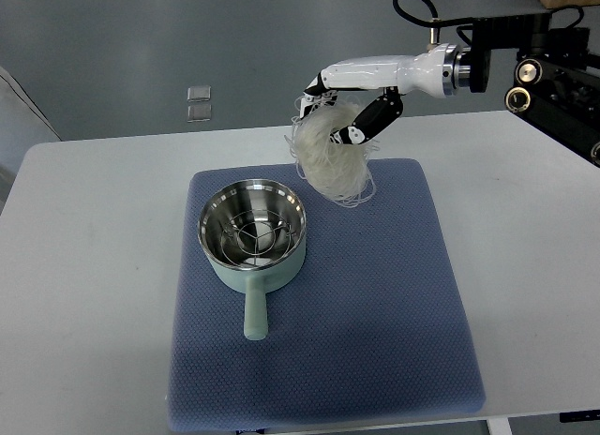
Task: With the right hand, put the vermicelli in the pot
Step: 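Lift the vermicelli with the right hand and carry it over the saucepan, then lower the vermicelli into the saucepan and open the right hand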
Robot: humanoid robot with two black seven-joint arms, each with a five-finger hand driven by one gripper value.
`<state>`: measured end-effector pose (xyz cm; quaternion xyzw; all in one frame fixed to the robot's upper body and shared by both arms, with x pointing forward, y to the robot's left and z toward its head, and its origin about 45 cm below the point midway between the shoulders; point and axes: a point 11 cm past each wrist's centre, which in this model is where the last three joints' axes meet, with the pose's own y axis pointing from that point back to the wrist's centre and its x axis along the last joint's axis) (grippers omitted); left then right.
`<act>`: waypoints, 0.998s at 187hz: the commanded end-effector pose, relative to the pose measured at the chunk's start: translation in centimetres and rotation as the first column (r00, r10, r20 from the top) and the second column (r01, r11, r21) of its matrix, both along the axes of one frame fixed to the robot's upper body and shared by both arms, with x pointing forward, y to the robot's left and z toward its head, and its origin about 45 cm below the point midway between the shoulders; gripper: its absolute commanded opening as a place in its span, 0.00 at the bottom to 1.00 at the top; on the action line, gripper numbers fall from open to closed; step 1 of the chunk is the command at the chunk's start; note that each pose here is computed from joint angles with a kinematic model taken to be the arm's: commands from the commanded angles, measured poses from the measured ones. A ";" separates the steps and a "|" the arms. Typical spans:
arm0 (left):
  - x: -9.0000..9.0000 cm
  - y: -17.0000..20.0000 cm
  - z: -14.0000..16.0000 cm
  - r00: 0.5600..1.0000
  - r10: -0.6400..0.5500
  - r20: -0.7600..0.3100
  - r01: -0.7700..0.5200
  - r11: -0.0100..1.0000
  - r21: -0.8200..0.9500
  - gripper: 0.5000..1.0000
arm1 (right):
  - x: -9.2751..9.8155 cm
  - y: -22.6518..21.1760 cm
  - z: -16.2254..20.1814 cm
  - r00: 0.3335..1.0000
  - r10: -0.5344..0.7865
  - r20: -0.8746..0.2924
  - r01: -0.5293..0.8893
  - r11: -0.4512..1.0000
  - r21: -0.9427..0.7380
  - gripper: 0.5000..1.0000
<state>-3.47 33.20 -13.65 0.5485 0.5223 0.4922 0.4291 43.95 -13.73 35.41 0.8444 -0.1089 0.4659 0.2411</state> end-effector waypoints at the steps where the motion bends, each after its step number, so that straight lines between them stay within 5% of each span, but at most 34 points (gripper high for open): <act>1: 0.0 0.0 0.0 1.000 0.000 0.000 0.000 1.000 0.000 1.00 | 0.0 2.9 -0.4 0.999 0.032 -0.009 -0.032 0.999 0.023 0.05; 57: 0.0 0.0 0.0 1.000 0.000 0.000 0.000 1.000 0.000 1.00 | -0.3 8.0 -4.3 0.997 0.044 -0.065 -0.039 0.996 0.075 0.09; 137: 0.0 0.0 0.0 1.000 0.000 0.000 0.000 1.000 0.000 1.00 | -0.9 9.4 -8.3 0.996 0.006 -0.092 0.005 0.993 0.116 0.19; 165: 0.0 0.0 0.0 1.000 0.000 0.000 0.000 1.000 0.000 1.00 | -1.1 9.6 -9.2 0.995 -0.005 -0.102 0.018 0.992 0.125 0.32; 187: 0.0 0.0 0.0 1.000 0.000 0.000 0.000 1.000 0.000 1.00 | -0.9 9.1 -10.1 0.993 -0.036 -0.115 0.049 0.992 0.112 0.51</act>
